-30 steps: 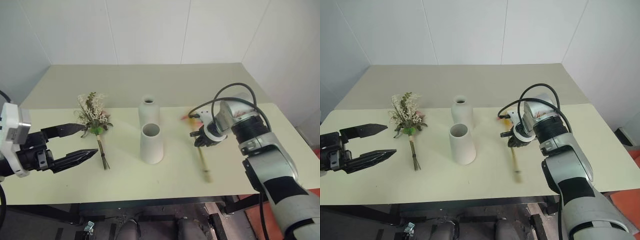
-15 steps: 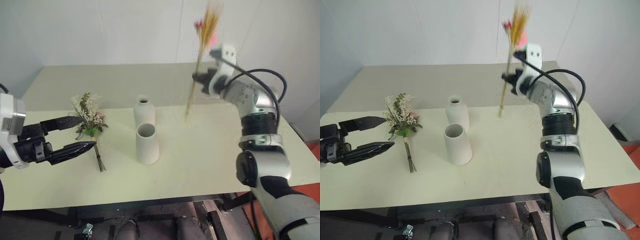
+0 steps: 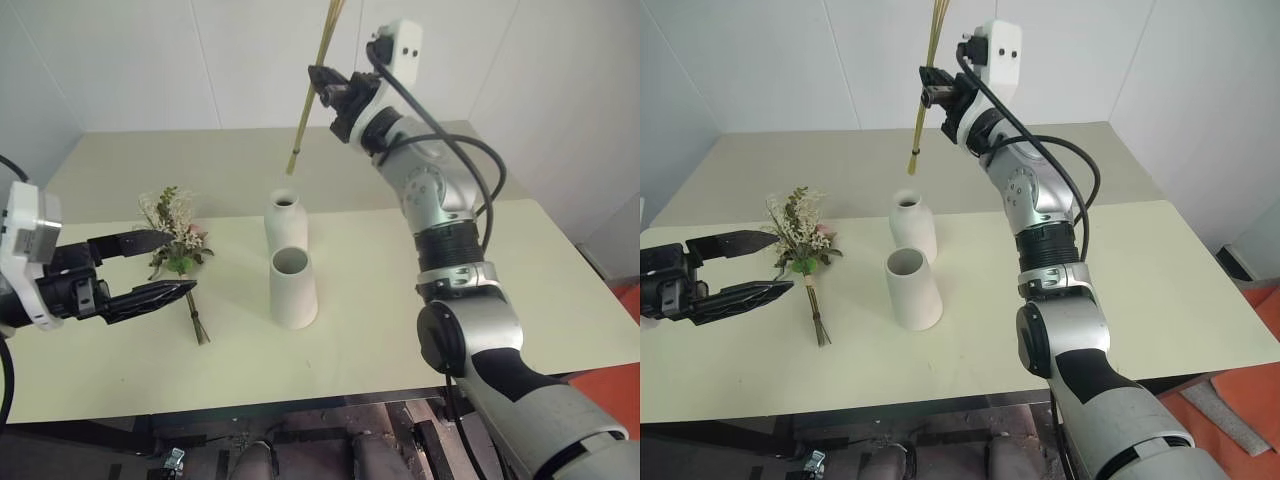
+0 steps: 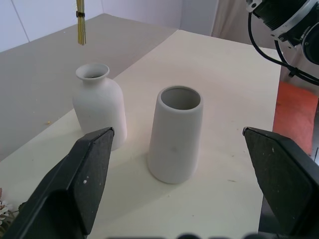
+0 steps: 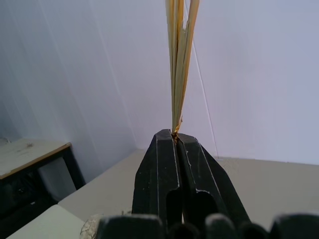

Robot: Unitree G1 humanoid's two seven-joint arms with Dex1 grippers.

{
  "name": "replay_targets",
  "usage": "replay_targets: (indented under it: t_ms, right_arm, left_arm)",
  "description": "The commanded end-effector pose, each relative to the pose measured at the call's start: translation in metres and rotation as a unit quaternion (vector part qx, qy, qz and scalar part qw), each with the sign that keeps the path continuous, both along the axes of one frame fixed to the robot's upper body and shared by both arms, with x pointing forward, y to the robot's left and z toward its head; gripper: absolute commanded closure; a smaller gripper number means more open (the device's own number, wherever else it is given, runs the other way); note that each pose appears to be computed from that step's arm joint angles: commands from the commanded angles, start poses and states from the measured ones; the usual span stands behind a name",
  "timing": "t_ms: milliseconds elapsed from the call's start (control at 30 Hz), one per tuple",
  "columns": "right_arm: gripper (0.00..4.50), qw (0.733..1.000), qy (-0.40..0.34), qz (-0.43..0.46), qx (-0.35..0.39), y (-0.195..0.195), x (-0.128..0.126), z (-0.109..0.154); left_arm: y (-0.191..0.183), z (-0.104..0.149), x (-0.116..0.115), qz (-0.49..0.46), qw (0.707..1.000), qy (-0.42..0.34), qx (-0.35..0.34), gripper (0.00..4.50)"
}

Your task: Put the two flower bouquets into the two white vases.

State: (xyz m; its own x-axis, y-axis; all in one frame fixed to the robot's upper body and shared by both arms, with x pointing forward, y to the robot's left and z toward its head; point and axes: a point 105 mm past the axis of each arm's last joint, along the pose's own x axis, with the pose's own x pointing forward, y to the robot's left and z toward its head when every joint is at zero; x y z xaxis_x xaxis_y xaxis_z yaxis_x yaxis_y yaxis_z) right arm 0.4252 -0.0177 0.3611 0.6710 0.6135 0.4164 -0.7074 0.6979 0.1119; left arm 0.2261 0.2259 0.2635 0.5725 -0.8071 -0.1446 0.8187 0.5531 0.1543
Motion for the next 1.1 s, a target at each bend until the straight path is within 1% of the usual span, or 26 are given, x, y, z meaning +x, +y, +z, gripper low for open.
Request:
replay_targets:
  t_ms: [33,233,433,900,967,1000,1100]
  right_arm:
    - [4.46,0.999,-0.042,0.007,-0.005,0.009,-0.01,0.017]
    - [4.46,0.999,-0.017,0.014,-0.023,0.016,-0.006,-0.001]
    - [4.46,0.999,-0.021,0.018,-0.028,0.019,-0.008,-0.004]
    - [4.46,0.995,-0.046,0.009,-0.086,0.024,-0.013,-0.028]
    - [3.96,0.994,-0.054,0.012,-0.099,0.025,-0.015,-0.035]
    - [3.78,0.993,-0.059,0.016,-0.105,0.026,-0.017,-0.038]
    - [2.82,0.988,-0.077,0.018,-0.13,0.027,-0.022,-0.047]
  left_arm:
    - [-0.001,0.009,-0.006,0.002,1.0,-0.024,0.012,0.0]
    - [-0.001,0.008,-0.007,0.008,1.0,-0.024,0.013,0.0]
    - [0.0,0.009,-0.008,0.01,1.0,-0.023,0.014,0.0]
    - [-0.001,0.008,-0.007,0.01,1.0,-0.023,0.015,0.0]
    - [-0.001,0.008,-0.006,0.013,1.0,-0.024,0.015,0.0]
    - [-0.001,0.008,-0.006,0.014,0.999,-0.024,0.015,0.0]
    - [0.0,0.007,-0.005,0.018,0.999,-0.025,0.016,0.0]
